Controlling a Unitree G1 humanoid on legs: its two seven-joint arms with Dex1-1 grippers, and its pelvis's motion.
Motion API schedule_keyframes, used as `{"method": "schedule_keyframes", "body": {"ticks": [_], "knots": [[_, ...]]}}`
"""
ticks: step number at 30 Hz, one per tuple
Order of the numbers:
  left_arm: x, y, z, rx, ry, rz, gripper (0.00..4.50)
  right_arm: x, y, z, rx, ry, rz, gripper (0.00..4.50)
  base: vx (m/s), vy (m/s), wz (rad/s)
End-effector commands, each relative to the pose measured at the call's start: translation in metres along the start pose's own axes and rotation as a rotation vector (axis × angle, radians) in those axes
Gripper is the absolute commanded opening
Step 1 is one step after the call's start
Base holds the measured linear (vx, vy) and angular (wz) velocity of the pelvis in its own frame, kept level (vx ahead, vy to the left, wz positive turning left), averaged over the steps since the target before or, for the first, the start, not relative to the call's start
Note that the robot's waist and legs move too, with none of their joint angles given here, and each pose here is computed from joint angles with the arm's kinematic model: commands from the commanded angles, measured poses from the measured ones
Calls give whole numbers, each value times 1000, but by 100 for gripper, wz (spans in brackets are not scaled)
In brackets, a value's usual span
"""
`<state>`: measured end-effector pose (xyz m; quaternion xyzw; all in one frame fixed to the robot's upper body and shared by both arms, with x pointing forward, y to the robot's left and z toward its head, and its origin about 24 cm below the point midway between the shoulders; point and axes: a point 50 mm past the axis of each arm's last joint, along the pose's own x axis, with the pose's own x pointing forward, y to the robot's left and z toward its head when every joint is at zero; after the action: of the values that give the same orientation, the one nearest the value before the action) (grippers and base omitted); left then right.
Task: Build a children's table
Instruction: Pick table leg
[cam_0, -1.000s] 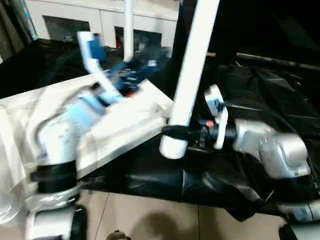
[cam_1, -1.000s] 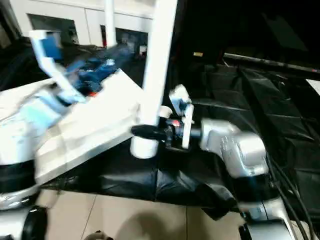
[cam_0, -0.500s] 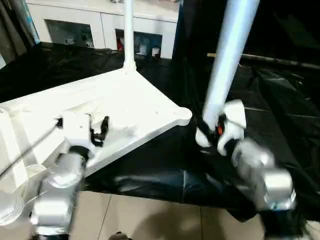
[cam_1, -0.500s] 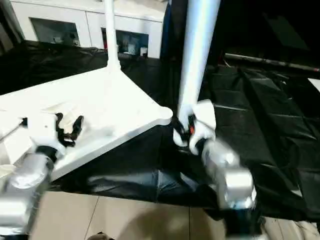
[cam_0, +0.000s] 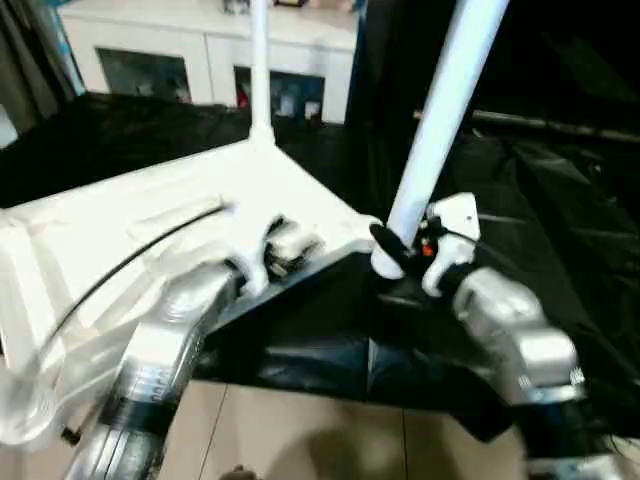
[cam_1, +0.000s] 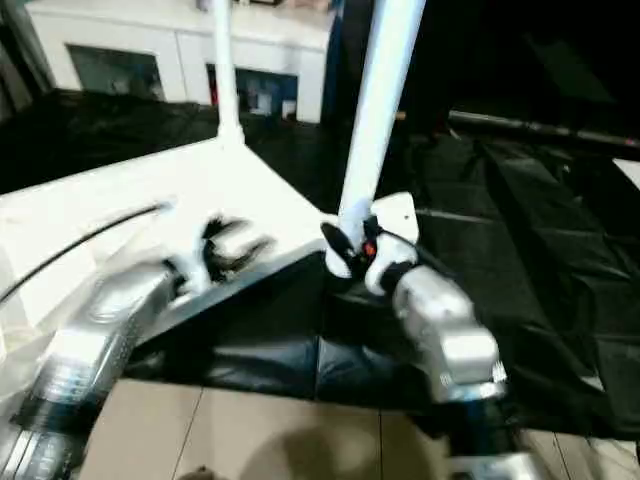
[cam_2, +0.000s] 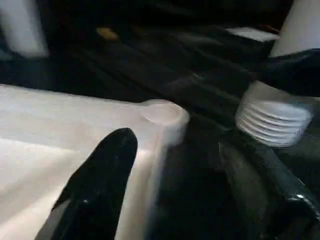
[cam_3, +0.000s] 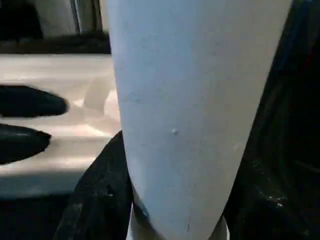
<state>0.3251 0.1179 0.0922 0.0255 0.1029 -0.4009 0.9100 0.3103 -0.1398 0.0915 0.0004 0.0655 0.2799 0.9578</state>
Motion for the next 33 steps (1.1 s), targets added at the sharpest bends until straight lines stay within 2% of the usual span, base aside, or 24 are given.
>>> {"method": "schedule_keyframes", "body": {"ticks": [1, 4, 8, 10, 15, 16, 18, 22, 24, 26, 29, 31, 33], "knots": [[6, -2, 0, -1, 37, -75, 355, -1, -3, 0, -11, 24, 11, 193, 0, 0, 0], [22, 15, -7, 71, 225, 3, 378, -7, -12, 7, -18, 35, 22, 193, 0, 0, 0], [30, 22, -10, 30, 280, 17, 378, -16, -18, 11, -47, 44, 21, 193, 0, 0, 0], [33, 28, -12, 11, 327, 60, 363, -22, -21, 13, -61, 47, 14, 193, 0, 0, 0], [37, 39, -14, -20, 351, 157, 324, -29, -18, 12, -66, 59, 10, 193, 0, 0, 0], [38, 38, -15, -52, 357, 135, 304, -30, -17, 11, -73, 66, 12, 193, 0, 0, 0], [39, 38, -16, -60, 360, 126, 299, -31, -17, 10, -76, 70, 12, 193, 0, 0, 0], [39, 37, -18, -60, 367, 104, 256, -30, -17, 9, -78, 74, 11, 193, 0, 0, 0], [40, 37, -20, -54, 376, 88, 252, -30, -16, 10, -80, 75, 12, 193, 0, 0, 0], [40, 36, -24, -24, 398, 68, 216, -30, -15, 10, -87, 78, 14, 193, 0, 0, 0], [40, 36, -25, -23, 394, 65, 201, -30, -15, 11, -88, 79, 16, 193, 0, 0, 0], [40, 37, -24, -27, 388, 74, 169, -29, -15, 11, -91, 79, 17, 193, 0, 0, 0], [40, 38, -25, -18, 390, 78, 166, -29, -15, 11, -96, 80, 19, 193, 0, 0, 0]]}}
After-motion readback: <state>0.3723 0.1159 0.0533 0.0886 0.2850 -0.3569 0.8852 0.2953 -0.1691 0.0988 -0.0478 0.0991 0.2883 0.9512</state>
